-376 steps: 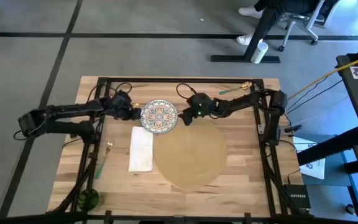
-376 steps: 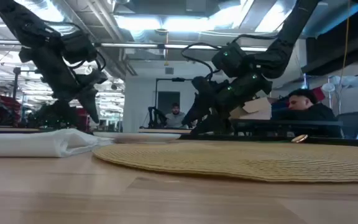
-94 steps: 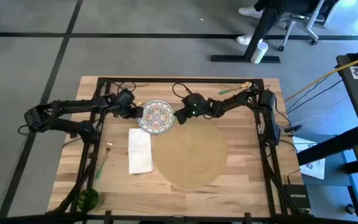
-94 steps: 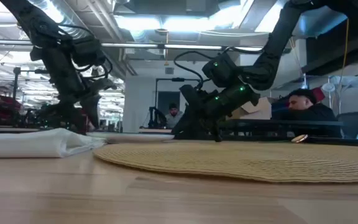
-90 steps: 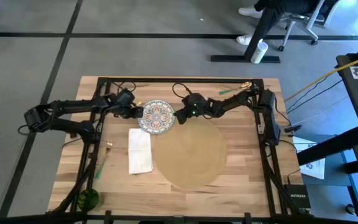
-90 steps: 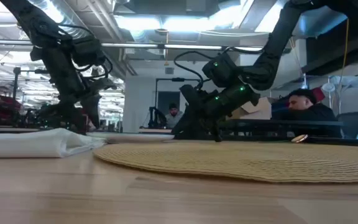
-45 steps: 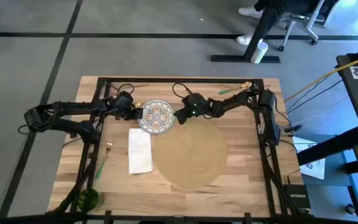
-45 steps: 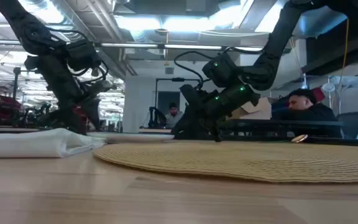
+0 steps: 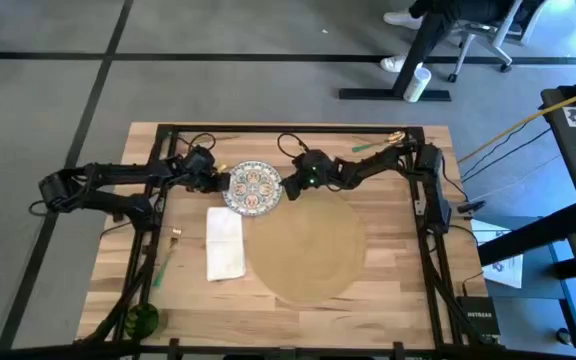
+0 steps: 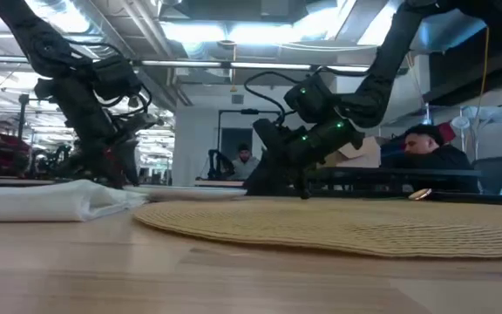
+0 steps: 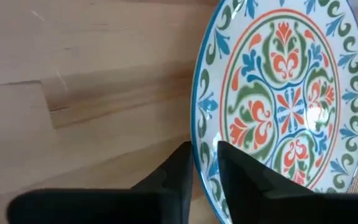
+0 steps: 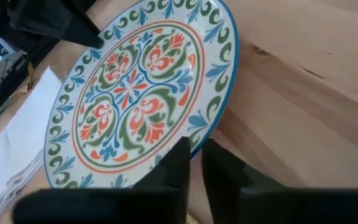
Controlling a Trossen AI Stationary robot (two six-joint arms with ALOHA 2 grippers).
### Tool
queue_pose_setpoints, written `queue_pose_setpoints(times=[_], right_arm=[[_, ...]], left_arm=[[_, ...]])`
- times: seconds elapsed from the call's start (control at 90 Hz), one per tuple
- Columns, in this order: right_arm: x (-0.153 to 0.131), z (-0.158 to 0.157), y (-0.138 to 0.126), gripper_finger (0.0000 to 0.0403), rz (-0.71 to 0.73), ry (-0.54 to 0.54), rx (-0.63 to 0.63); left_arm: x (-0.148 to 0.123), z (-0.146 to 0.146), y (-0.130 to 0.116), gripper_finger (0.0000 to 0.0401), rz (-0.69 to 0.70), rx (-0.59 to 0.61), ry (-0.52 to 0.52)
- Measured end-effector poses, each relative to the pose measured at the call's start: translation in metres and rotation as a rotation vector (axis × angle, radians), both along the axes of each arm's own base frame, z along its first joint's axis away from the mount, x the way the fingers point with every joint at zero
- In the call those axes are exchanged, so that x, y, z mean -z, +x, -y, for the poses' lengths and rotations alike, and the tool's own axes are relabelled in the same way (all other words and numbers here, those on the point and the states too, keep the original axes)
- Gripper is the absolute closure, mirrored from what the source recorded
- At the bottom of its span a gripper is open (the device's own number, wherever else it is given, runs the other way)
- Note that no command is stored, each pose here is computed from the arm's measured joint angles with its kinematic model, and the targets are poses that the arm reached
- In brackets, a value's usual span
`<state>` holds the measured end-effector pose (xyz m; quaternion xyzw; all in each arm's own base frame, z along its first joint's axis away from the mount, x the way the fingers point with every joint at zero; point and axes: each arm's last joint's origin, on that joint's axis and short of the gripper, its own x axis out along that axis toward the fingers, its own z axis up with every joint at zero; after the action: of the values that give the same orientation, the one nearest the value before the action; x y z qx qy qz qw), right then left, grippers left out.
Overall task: Set table place
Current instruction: Put the blue patterned plate on the brown place mat
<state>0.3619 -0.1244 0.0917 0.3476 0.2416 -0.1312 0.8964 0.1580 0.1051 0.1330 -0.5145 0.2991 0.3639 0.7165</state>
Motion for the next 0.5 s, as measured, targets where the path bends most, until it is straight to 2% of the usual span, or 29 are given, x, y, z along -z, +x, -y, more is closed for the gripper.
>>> queue_pose_setpoints(times=[0.178, 0.5], right_arm=[[0.0, 0.0002, -0.0001, 0.0396, -0.001, -0.007, 0.005], [-0.0005, 0.001, 0.0, 0.0402, 0.005, -0.015, 0.015]], left_arm=[[0.0, -0.0002, 0.0001, 0.0395, 0.0, 0.011, 0.012], [-0.0019, -0.0015, 0.0024, 0.0398, 0.033, 0.03, 0.031]])
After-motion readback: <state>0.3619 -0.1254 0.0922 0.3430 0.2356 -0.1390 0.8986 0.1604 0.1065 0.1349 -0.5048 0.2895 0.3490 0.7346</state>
